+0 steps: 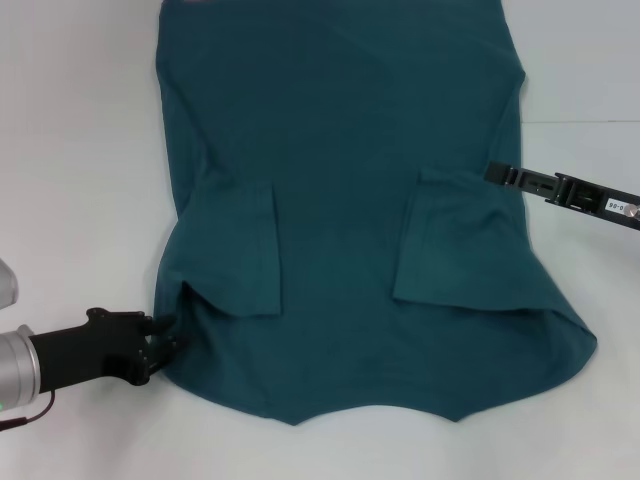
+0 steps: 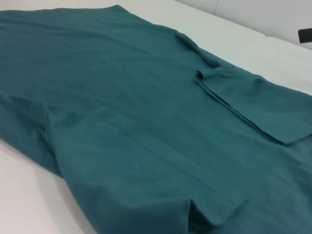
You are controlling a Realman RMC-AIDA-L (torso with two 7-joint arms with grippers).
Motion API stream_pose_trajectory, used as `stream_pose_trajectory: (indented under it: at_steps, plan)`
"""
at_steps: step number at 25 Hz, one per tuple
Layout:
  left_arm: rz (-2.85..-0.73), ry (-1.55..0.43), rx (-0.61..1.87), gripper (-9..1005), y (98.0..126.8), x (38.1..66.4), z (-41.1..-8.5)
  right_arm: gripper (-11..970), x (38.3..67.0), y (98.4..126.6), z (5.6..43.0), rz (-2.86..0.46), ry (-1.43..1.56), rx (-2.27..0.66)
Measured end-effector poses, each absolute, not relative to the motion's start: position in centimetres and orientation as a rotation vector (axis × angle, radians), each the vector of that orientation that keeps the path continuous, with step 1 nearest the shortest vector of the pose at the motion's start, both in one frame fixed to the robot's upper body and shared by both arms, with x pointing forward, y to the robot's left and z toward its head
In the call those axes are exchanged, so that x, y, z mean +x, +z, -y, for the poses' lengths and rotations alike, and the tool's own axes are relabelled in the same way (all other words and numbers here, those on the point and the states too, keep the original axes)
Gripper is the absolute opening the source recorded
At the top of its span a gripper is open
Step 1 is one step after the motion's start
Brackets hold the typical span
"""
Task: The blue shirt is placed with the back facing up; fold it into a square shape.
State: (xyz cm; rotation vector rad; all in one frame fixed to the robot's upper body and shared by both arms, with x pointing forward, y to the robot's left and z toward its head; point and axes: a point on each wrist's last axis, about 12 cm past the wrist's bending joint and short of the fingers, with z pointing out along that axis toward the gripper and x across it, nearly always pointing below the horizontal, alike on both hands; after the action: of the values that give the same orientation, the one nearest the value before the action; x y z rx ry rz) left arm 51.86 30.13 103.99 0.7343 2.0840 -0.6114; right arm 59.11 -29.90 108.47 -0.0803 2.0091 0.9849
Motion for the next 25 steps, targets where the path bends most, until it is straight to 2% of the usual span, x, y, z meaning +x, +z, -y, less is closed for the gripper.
stream_pose_trajectory:
  at_steps: [5,10,18,25]
  plan:
    - [-2.090,-0.608,0.731,289,103.9,51.9,-30.2,900,59.1,108.5,29.9,-2.009,0.985,-0.079]
    - [-2.093,-0.606,0.733,53,103.9,51.9,-30.2,899,59.1,108.5,30.0,-2.008,0.985,-0.076]
    - [-2.105,-0.600,0.731,0,104.1,51.8,-30.5,897,59.1,108.5,30.1,-2.003,0.985,-0.068]
    - [-2.108,-0.614,0.710,1,105.2,51.5,-31.3,896,59.0,108.5,30.2,-2.004,0.983,-0.066]
